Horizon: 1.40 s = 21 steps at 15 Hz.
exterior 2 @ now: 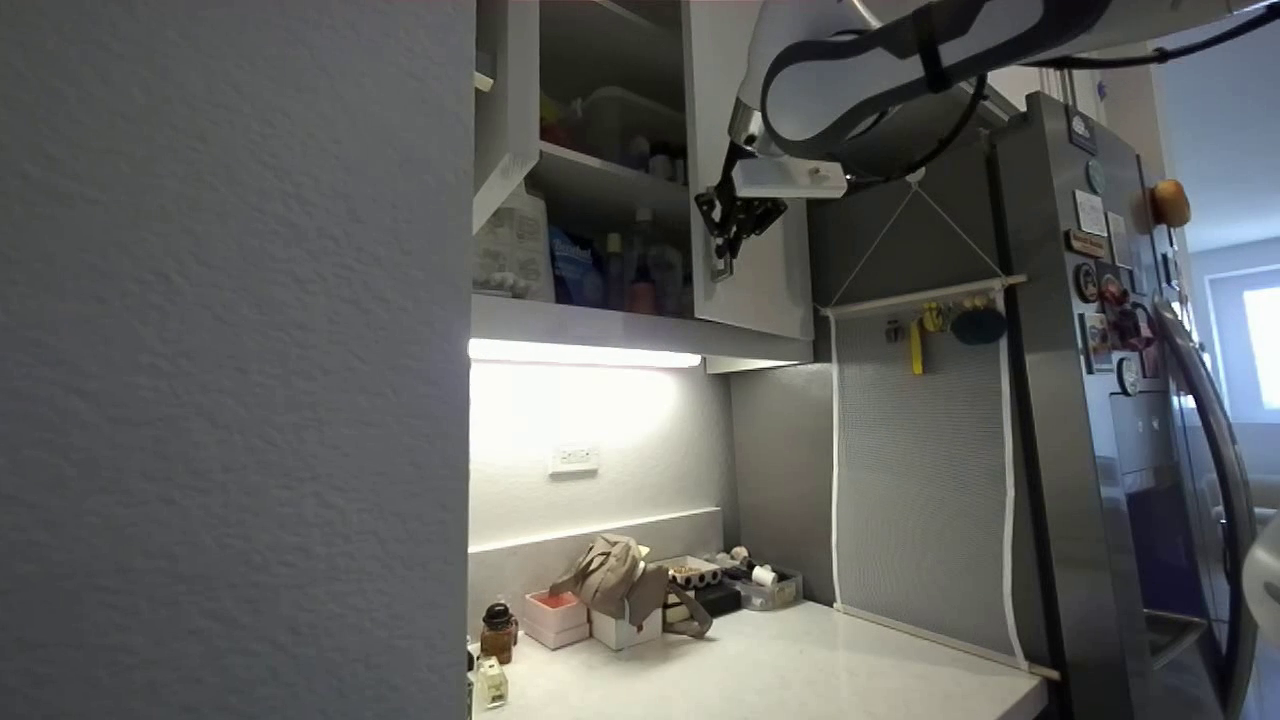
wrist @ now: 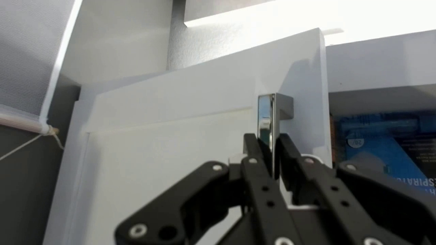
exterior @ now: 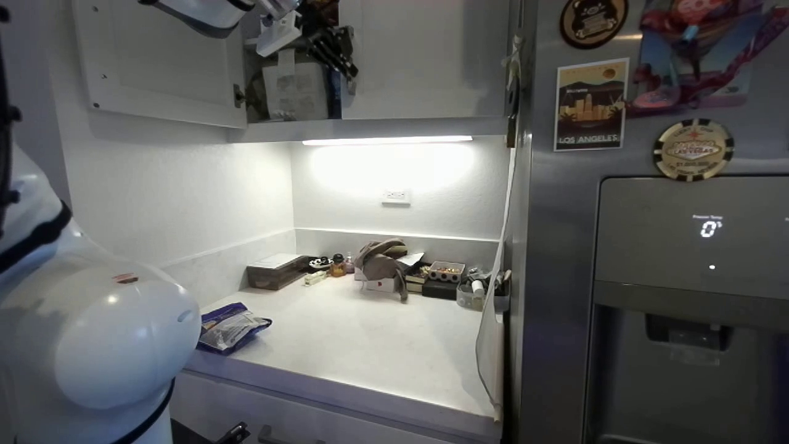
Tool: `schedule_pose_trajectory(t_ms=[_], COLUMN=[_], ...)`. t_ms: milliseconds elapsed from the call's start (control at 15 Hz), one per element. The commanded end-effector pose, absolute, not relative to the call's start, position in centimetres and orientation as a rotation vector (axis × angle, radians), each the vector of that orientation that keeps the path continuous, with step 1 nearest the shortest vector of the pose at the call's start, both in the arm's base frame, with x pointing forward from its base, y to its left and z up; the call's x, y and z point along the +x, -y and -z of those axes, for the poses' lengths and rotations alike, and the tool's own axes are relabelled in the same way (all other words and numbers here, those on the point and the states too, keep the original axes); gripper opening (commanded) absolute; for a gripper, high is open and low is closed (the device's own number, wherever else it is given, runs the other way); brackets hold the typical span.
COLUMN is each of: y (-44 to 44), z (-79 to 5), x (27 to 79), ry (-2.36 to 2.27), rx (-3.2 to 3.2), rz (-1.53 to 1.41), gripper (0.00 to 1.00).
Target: Open the left and right door of the upper cabinet
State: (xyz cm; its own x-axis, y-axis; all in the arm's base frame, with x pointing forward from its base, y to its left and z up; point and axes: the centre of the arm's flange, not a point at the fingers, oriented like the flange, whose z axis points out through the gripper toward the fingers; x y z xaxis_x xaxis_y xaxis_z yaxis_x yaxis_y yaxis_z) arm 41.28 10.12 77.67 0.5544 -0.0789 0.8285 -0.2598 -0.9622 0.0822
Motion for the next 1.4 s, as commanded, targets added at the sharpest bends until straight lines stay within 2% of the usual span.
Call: schedule_pose_trajectory(t_ms=[0, 933, 1333], y=[-10.5, -7.4, -8.9], z=[-79.0, -79.6, -79.1], x=[36.0, 28.2, 28.8], ry=[0.269, 0.482, 0.373], rx=[2.616, 2.567, 2.609], rz=[-1.276, -0.996, -1.04], gripper=[0.05, 0.05, 0.05])
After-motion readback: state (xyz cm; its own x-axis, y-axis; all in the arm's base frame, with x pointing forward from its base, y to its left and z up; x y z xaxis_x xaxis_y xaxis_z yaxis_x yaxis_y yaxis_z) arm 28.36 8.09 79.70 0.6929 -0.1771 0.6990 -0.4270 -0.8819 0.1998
